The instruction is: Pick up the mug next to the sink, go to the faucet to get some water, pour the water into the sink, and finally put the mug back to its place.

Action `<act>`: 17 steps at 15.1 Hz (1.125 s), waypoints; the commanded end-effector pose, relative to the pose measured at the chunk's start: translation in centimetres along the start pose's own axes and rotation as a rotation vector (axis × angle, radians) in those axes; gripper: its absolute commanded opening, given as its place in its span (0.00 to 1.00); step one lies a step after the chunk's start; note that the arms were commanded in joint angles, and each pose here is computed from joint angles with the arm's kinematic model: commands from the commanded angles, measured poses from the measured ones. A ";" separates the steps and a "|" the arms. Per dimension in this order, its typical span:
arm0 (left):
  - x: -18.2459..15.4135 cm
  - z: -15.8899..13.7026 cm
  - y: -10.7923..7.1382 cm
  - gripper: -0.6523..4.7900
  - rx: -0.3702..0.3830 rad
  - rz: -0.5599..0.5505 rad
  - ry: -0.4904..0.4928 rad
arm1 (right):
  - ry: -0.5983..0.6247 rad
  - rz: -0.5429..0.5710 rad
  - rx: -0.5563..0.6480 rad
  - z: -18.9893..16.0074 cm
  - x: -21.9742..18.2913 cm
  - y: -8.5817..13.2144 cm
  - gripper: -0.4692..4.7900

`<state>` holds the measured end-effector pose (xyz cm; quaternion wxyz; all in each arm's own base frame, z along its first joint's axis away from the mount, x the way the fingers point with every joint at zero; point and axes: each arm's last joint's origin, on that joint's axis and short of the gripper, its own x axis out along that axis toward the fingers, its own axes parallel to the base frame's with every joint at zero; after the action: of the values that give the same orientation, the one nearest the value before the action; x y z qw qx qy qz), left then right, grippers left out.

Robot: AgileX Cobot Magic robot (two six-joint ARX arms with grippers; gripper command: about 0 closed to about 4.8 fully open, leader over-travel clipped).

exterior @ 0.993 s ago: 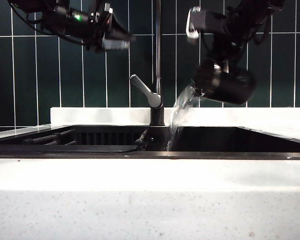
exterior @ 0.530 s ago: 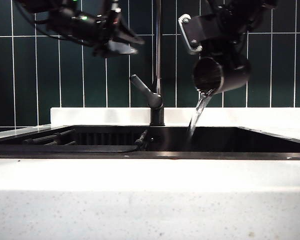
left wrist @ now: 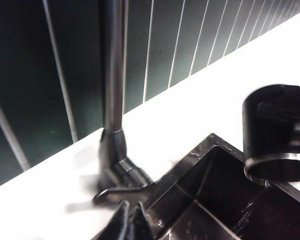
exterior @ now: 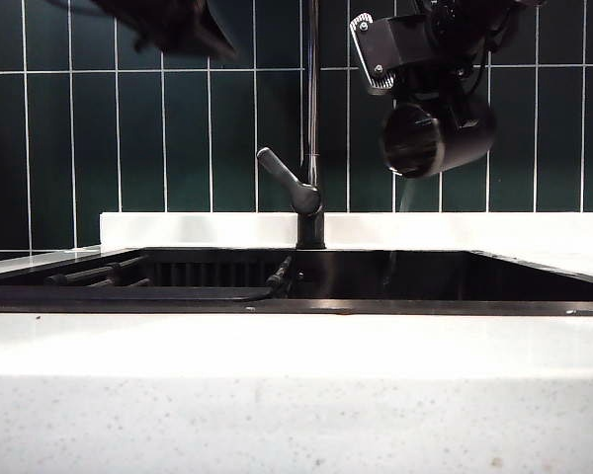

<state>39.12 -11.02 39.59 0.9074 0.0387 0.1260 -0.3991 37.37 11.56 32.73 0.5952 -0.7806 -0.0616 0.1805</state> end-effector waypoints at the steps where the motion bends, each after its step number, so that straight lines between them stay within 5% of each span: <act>1: -2.7 0.6 -1.1 0.11 -0.040 0.168 0.115 | 0.016 -0.045 0.002 -0.3 -0.5 -1.0 0.13; 5: -5.0 -0.6 -2.2 0.11 -0.110 0.312 0.333 | 0.013 -0.037 0.199 -0.4 -1.4 -1.5 0.09; 7: -6.9 -0.8 -3.4 0.11 -0.078 0.358 0.267 | 0.028 -0.057 0.548 -0.7 -2.2 -2.1 0.09; 11: -12.4 -7.4 -7.6 0.11 -0.006 0.483 0.090 | 0.187 -0.125 0.995 -3.7 -3.8 -2.3 0.09; 17: -16.8 -12.5 -11.0 0.11 0.025 0.571 -0.099 | 0.251 -0.272 1.461 -9.6 -8.3 -2.0 0.09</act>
<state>17.95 -4.42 32.06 0.9858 0.0663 0.0758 -0.1344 33.89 1.08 37.88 0.9731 -0.2185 0.0731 0.0095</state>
